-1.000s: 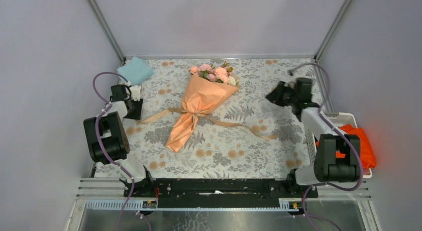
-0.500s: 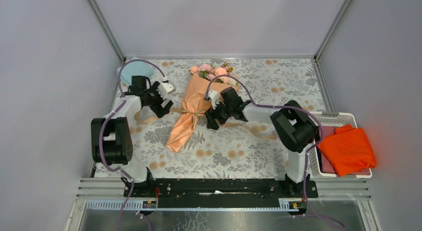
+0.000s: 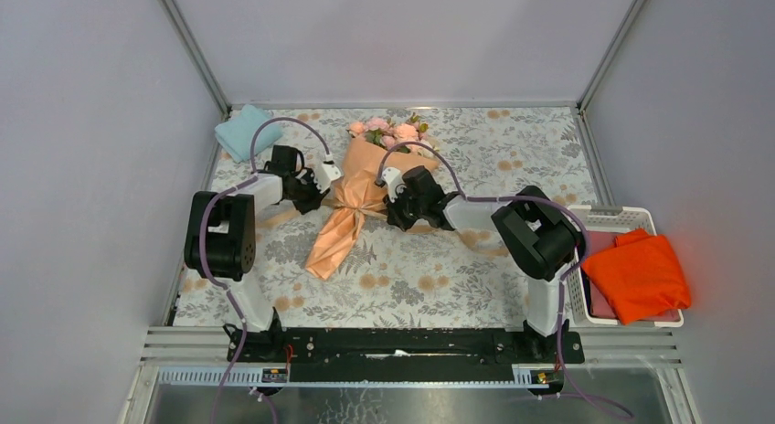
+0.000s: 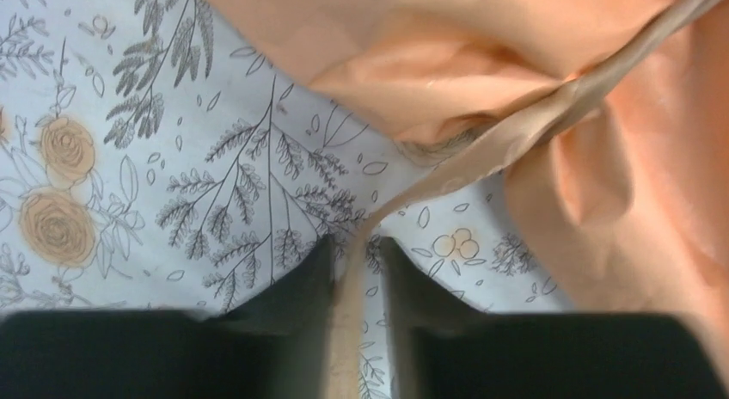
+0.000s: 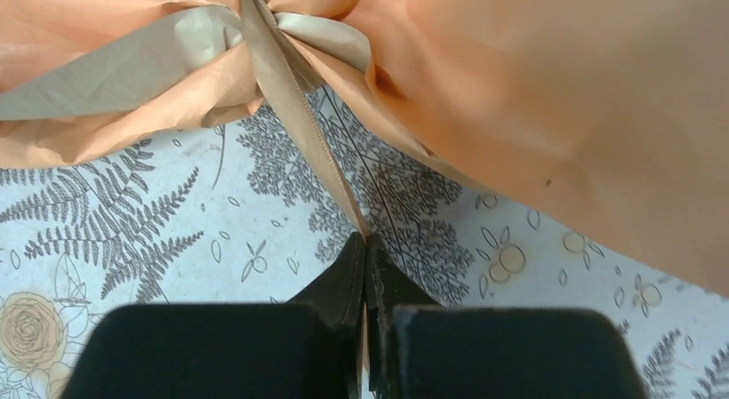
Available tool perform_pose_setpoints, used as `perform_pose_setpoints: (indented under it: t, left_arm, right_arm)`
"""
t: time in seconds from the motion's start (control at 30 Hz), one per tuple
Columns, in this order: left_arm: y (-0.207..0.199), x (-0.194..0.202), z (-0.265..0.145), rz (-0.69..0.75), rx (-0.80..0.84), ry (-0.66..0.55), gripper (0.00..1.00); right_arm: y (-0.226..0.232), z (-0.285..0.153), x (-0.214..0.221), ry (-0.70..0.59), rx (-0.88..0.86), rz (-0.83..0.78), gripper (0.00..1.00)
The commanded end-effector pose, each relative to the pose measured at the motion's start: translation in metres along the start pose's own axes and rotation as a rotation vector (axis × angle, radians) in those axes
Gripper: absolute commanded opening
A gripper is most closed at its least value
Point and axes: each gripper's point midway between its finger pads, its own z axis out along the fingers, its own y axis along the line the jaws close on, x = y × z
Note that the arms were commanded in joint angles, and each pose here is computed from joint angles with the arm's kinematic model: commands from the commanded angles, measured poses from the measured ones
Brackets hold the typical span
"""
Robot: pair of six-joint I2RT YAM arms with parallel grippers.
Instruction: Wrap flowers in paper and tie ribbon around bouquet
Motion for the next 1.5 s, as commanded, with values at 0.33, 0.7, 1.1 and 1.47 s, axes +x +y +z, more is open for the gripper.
perform_pose_setpoints:
  t: [0.33, 0.7, 1.1, 1.47]
  left_arm:
    - [0.038, 0.068, -0.014, -0.342, -0.271, 0.180, 0.00]
    - [0.029, 0.082, -0.023, -0.355, -0.311, 0.198, 0.00]
    - [-0.025, 0.002, -0.037, -0.361, -0.056, 0.051, 0.00]
    - [-0.143, -0.177, -0.100, -0.268, 0.431, -0.252, 0.00]
  right_arm:
    - [-0.094, -0.098, 0.054, -0.130, 0.192, 0.609, 0.00]
    - [-0.128, -0.144, 0.087, -0.233, 0.287, 0.771, 0.00]
    - [-0.113, -0.152, 0.057, -0.261, 0.186, 0.662, 0.00]
    - [-0.055, -0.192, -0.017, -0.346, 0.001, 0.450, 0.54]
